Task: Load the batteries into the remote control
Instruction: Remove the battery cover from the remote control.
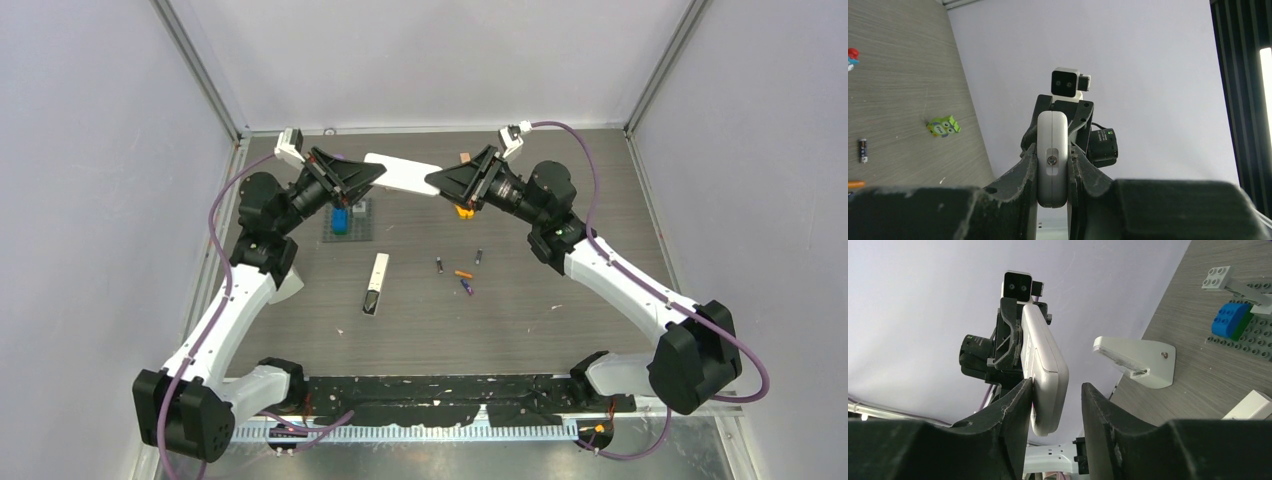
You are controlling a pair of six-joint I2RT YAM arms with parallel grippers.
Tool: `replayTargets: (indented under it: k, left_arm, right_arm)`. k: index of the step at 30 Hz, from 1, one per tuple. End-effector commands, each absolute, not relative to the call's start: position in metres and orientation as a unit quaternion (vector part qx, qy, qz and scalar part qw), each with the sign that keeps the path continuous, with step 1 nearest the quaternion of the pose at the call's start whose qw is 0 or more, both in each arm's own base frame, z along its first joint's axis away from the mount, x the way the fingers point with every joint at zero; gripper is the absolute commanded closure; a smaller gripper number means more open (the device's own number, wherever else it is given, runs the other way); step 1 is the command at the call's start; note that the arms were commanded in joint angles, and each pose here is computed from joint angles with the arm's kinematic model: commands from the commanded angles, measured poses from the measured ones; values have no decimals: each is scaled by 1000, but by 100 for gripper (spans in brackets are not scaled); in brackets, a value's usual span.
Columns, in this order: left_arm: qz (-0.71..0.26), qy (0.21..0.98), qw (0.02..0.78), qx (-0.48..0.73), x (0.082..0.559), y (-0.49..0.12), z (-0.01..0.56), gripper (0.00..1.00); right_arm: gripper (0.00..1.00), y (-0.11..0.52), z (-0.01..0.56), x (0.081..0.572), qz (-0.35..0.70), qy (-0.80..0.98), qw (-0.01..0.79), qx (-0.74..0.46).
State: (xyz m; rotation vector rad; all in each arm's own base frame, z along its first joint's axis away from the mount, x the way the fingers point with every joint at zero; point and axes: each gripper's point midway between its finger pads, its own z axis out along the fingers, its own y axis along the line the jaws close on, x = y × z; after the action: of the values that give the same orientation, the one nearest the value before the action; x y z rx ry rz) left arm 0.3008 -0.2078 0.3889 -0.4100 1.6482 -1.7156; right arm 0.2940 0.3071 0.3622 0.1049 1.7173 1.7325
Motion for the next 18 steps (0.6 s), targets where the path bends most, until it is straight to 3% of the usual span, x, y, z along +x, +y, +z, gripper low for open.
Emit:
replayTargets:
  k: [1,3,8,15,18]
  left_arm:
    - [-683,593,400,-147,301,-199,429,100]
    - [-684,594,397,-148,302,-199,427,100]
    - [-684,592,397,-152,303,-198,426,100]
    - [-724,533,394,-191,306,-188,442,100]
    - [-715,544,396,-191,308,-190,439,100]
  right_arm:
    - [54,303,354,302,640,678,358,39]
    - [55,302,354,303,643,676,357,40]
    - [75,302,353,306,646,675,354,39]
    - [78,292,358,307,676,640,361,53]
    - [78,289,361,309,690,626,358,57]
